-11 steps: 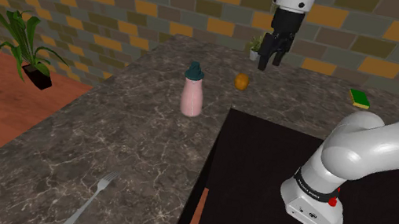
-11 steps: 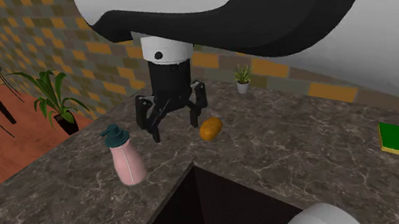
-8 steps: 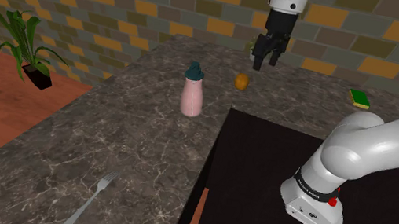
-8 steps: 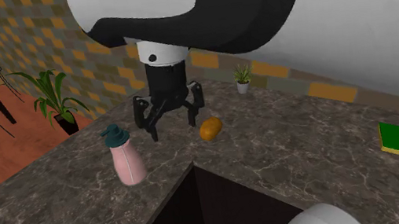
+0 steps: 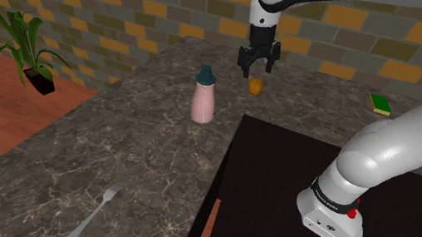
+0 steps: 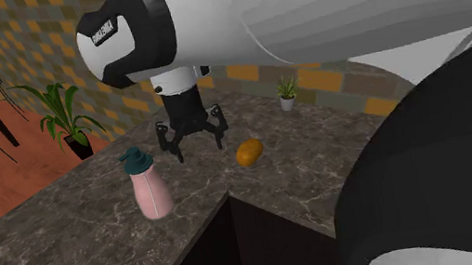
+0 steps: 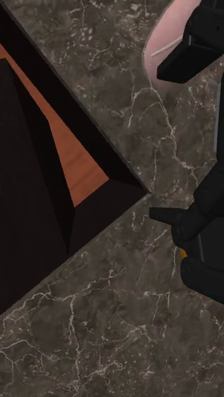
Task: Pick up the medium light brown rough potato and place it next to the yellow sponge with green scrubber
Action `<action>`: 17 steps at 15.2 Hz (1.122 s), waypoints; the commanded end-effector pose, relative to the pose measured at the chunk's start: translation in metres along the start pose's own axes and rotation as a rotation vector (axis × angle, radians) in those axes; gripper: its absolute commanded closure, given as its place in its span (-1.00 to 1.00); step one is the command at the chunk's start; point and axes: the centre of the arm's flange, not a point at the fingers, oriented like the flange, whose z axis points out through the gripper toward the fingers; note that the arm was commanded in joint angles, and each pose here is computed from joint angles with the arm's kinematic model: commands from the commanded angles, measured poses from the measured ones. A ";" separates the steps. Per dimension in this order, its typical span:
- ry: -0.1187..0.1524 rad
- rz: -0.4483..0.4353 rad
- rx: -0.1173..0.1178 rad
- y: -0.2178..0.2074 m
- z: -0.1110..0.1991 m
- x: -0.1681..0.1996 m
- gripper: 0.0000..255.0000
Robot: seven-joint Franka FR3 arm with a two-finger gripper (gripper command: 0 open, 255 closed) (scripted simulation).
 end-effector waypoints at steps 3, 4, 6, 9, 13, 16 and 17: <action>-0.040 0.150 -0.078 -0.004 0.028 0.053 -1.00; -0.051 0.187 -0.097 -0.003 0.035 0.066 -1.00; -0.071 0.260 -0.136 0.000 0.050 0.091 -1.00; -0.101 0.369 -0.193 0.009 0.072 0.128 -1.00; -0.142 0.516 -0.271 0.029 0.102 0.175 -1.00; -0.172 0.625 -0.329 0.049 0.125 0.206 -1.00; -0.182 0.662 -0.348 0.057 0.132 0.216 -1.00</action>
